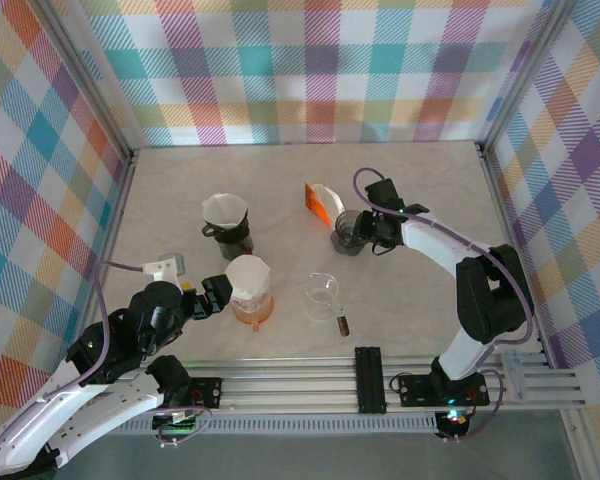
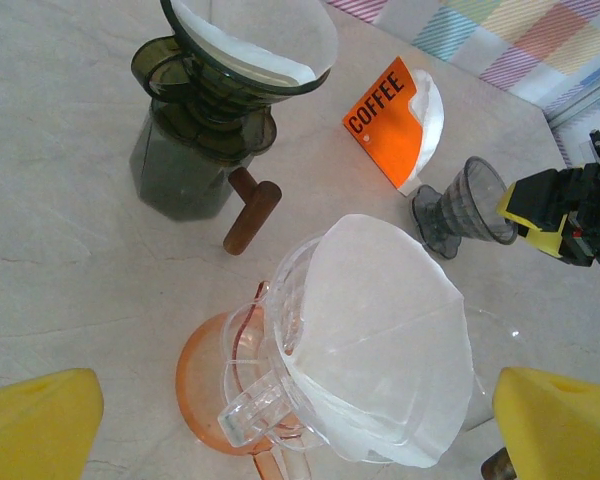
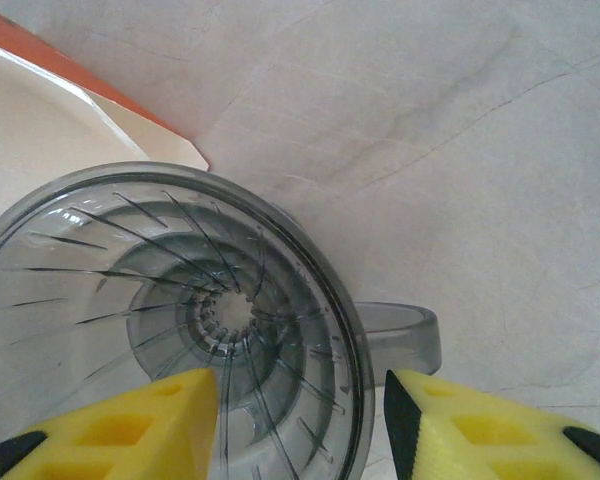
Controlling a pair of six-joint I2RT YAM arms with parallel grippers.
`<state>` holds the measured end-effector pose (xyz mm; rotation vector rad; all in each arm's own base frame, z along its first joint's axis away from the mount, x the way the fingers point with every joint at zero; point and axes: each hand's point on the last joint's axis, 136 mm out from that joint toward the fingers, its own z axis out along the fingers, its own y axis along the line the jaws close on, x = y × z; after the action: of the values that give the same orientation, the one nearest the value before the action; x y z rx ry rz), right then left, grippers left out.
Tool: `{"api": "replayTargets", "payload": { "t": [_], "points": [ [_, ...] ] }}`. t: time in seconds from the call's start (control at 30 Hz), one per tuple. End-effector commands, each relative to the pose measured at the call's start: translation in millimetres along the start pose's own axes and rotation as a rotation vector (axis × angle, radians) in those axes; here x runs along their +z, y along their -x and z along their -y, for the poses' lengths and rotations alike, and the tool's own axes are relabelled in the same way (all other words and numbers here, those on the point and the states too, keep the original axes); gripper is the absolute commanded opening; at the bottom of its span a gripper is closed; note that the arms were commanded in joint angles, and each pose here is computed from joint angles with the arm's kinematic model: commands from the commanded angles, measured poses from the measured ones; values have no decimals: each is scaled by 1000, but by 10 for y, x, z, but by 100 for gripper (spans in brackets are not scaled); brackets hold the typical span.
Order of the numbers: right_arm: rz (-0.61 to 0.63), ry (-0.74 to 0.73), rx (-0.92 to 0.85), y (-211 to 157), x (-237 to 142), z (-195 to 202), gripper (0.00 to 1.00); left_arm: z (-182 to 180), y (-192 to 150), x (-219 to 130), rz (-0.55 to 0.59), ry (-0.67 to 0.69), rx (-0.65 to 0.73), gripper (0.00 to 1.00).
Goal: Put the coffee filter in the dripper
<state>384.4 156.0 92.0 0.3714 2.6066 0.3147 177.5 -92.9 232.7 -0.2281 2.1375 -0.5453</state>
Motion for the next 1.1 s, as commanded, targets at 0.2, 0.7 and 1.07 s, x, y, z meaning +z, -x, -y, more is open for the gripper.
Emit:
{"api": "replayTargets", "payload": {
  "t": [0.2,0.7,1.07],
  "points": [
    [75,91,63,147,-423,-132,51,-61,-20,38,6,25,-17,100],
    [39,78,429,-88,-131,-102,56,-82,-25,26,14,21,-12,100],
    [-3,22,425,-146,109,-126,41,-107,-6,-19,25,19,-14,100]
  ]
}}
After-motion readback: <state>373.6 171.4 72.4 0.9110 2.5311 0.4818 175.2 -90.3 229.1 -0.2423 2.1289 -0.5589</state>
